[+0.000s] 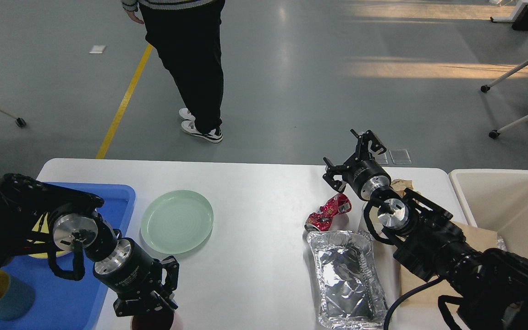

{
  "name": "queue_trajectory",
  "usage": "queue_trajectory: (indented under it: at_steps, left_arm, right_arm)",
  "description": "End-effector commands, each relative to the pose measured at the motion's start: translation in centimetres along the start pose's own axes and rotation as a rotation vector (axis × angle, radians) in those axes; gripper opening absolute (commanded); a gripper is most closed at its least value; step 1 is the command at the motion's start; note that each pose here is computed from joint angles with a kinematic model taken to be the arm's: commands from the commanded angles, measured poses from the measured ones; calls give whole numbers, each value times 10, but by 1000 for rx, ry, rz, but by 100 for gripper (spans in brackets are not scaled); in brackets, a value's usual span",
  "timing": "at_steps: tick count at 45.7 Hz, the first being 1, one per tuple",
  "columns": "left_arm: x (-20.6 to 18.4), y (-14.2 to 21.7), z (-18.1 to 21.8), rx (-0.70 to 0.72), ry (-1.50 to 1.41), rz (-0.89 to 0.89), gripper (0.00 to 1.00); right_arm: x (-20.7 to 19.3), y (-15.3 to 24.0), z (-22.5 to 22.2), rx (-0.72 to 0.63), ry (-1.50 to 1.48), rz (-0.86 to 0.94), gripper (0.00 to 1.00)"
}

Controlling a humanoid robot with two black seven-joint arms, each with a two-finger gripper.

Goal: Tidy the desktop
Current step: 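Grasp the pink mug with the left gripper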

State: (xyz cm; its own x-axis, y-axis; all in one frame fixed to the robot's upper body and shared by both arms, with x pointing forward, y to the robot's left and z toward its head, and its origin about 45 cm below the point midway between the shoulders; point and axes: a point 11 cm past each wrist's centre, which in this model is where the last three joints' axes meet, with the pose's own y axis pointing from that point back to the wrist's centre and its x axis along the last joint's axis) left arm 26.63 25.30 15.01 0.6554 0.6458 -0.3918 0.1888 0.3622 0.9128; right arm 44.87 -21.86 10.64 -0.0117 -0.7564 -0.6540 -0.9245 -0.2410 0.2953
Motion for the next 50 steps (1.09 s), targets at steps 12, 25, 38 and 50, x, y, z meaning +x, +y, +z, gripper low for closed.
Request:
queue_trajectory:
  at_steps: [12, 25, 38, 50]
  left_arm:
    - [1, 0, -1, 2, 0, 5, 9]
    - [6, -1, 0, 2, 4, 22, 13]
    - [6, -3, 0, 7, 6, 28, 21]
    - [1, -8, -2, 17, -4, -2, 1]
  right_arm:
    - [0, 0, 0, 1, 0, 0, 100]
    - [0, 0, 0, 0, 0, -1, 100]
    - [0, 0, 0, 1, 0, 0, 100]
    - [0, 0, 0, 0, 0, -1, 100]
